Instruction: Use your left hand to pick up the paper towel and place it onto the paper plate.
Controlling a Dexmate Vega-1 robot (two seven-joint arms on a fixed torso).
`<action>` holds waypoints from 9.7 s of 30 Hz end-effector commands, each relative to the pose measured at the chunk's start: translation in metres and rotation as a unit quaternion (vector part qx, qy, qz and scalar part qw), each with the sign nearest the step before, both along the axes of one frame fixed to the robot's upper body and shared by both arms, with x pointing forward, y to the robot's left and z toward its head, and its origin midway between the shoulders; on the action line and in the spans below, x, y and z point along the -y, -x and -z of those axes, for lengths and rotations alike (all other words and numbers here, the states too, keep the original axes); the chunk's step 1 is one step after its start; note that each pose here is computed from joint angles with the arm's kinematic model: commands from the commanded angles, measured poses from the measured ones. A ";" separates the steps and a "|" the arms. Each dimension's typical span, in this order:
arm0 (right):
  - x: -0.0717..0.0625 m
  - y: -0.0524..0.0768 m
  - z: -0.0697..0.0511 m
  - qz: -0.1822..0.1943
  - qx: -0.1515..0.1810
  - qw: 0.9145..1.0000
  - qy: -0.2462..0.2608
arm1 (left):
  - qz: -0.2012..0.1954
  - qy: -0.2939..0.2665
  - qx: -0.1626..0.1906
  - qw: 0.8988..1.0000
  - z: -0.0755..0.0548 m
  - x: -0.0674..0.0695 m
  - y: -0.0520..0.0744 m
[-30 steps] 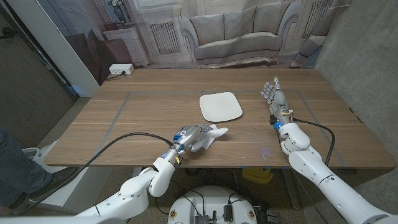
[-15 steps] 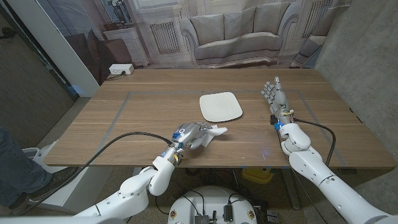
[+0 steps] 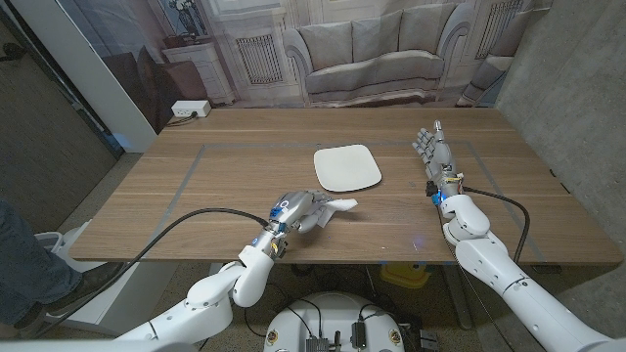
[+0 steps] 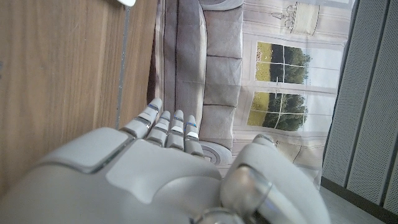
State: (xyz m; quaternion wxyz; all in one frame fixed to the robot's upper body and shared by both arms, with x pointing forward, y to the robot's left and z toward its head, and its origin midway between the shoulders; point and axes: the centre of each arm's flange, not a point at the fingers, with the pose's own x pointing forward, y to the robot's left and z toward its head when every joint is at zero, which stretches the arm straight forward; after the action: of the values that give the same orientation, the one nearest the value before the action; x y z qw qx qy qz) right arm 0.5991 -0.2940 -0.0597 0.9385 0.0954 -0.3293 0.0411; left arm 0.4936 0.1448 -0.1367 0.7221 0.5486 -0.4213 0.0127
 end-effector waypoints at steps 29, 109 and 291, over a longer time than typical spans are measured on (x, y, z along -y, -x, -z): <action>-0.001 0.006 -0.001 -0.005 0.004 1.000 0.001 | 0.004 -0.002 0.058 0.998 -0.028 -0.003 0.023; 0.007 0.005 0.005 0.001 -0.003 1.000 -0.007 | -0.039 0.013 0.111 0.993 -0.098 -0.029 -0.021; 0.012 0.015 0.024 0.021 -0.008 0.999 -0.037 | 0.009 -0.082 0.003 0.997 -0.152 0.030 -0.114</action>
State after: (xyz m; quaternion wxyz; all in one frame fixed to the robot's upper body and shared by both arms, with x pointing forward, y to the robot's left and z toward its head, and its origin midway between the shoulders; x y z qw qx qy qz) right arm 0.5852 -0.3051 -0.0827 0.9381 0.1219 -0.3240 0.0092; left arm 0.6140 0.1162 0.0085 0.6805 0.5938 -0.4286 -0.0245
